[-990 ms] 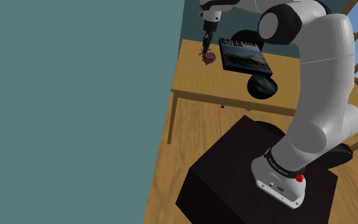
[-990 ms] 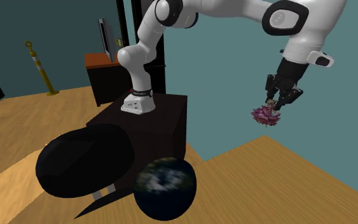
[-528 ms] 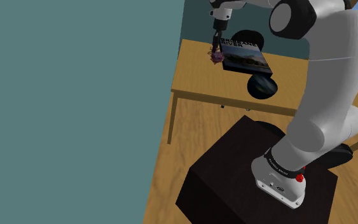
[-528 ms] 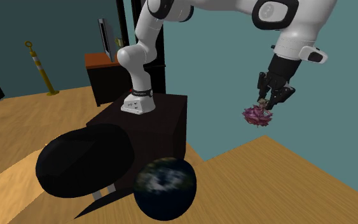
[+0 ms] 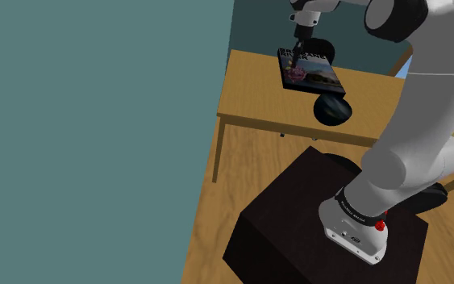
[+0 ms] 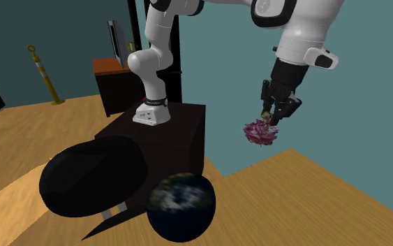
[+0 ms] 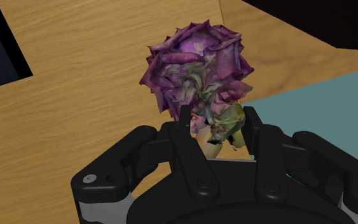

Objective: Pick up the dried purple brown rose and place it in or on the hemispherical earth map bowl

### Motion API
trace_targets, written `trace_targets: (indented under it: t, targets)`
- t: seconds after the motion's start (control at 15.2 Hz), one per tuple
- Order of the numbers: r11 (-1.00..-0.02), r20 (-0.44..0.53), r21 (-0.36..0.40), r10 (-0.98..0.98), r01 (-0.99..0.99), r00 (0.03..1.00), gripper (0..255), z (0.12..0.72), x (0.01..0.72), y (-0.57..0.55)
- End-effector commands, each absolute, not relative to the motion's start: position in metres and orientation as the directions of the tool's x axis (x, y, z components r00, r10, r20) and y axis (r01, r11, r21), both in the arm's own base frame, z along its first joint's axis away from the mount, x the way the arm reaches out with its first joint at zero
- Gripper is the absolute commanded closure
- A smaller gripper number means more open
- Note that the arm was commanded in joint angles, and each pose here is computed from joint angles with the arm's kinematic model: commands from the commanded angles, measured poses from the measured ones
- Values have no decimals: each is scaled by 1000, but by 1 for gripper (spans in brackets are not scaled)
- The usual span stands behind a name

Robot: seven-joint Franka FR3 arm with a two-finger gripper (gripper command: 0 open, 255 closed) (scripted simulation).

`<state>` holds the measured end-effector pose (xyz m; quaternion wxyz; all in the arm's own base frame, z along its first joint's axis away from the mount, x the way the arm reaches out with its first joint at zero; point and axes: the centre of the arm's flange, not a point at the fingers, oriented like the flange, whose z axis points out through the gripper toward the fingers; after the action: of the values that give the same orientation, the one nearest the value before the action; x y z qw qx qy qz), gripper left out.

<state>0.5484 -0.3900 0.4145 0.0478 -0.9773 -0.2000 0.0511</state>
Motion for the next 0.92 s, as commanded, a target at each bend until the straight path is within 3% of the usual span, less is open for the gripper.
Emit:
trace_targets:
  t: [0.0, 0.86]
  targets:
    - [-915, -80, -114, 397, 387, 914, 255, 415, 526, -405]
    - [-915, -80, -114, 397, 387, 914, 255, 430, 394, -514]
